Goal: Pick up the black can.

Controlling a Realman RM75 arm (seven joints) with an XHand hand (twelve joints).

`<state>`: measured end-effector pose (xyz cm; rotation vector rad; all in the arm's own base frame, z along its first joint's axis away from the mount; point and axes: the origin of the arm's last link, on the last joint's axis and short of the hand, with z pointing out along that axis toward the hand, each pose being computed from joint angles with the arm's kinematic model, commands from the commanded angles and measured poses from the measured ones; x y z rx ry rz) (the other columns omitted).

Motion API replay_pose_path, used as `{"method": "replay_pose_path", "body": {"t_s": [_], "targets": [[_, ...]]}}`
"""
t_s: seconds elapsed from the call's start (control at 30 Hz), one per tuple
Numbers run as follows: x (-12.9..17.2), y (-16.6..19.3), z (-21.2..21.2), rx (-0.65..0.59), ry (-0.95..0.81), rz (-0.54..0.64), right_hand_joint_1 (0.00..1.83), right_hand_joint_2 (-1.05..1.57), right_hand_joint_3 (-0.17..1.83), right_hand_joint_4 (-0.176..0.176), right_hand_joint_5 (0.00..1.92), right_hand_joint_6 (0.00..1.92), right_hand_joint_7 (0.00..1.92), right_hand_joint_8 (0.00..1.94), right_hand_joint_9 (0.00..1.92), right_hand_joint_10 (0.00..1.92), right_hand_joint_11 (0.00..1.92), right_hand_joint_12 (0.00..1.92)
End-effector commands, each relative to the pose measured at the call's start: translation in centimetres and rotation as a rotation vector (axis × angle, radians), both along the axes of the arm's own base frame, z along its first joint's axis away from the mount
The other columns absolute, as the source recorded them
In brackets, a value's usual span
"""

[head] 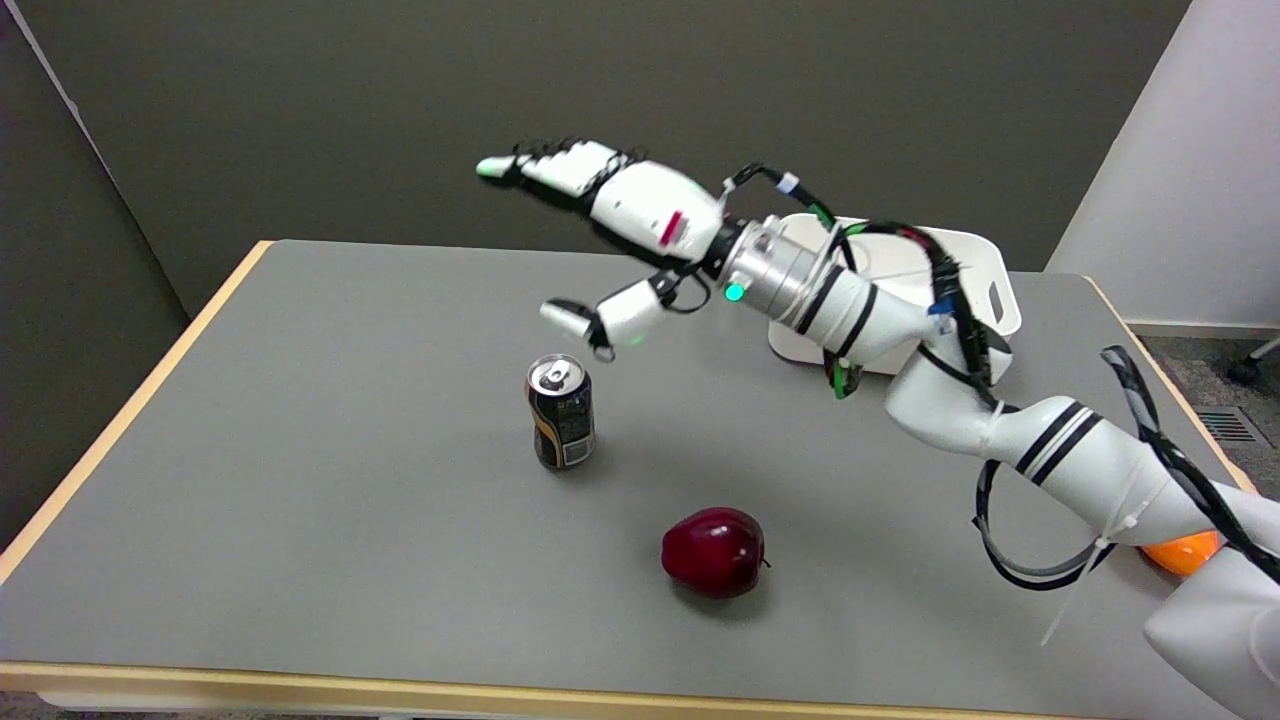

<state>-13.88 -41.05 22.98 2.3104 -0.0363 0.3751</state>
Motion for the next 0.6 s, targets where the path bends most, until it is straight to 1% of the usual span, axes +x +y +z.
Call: {"method": "replay_pose_path", "body": {"t_s": [0.03, 0.1, 0.3, 0.37, 0.6], "targets": [[-2.7, 1.0, -3.8, 0.010, 0.249, 0.025, 0.57, 0.59, 0.97, 0.023, 0.06, 0.17, 0.11, 0.29, 0.11, 0.64, 0.08, 1.11], [-3.3, 0.8, -3.6, -0.002, 0.262, 0.009, 0.61, 0.60, 0.94, 0.021, 0.03, 0.25, 0.13, 0.26, 0.12, 0.64, 0.05, 1.18], [-6.1, 0.3, -3.9, -0.012, 0.305, -0.082, 0.61, 0.59, 0.94, 0.028, 0.03, 0.23, 0.16, 0.28, 0.14, 0.65, 0.05, 1.18], [-6.6, -0.1, -4.0, -0.016, 0.302, -0.104, 0.61, 0.59, 0.95, 0.028, 0.03, 0.23, 0.16, 0.28, 0.15, 0.65, 0.06, 1.18], [-6.4, -0.9, -4.6, -0.012, 0.322, -0.091, 0.63, 0.59, 0.95, 0.028, 0.04, 0.24, 0.18, 0.29, 0.16, 0.66, 0.07, 1.19]]}}
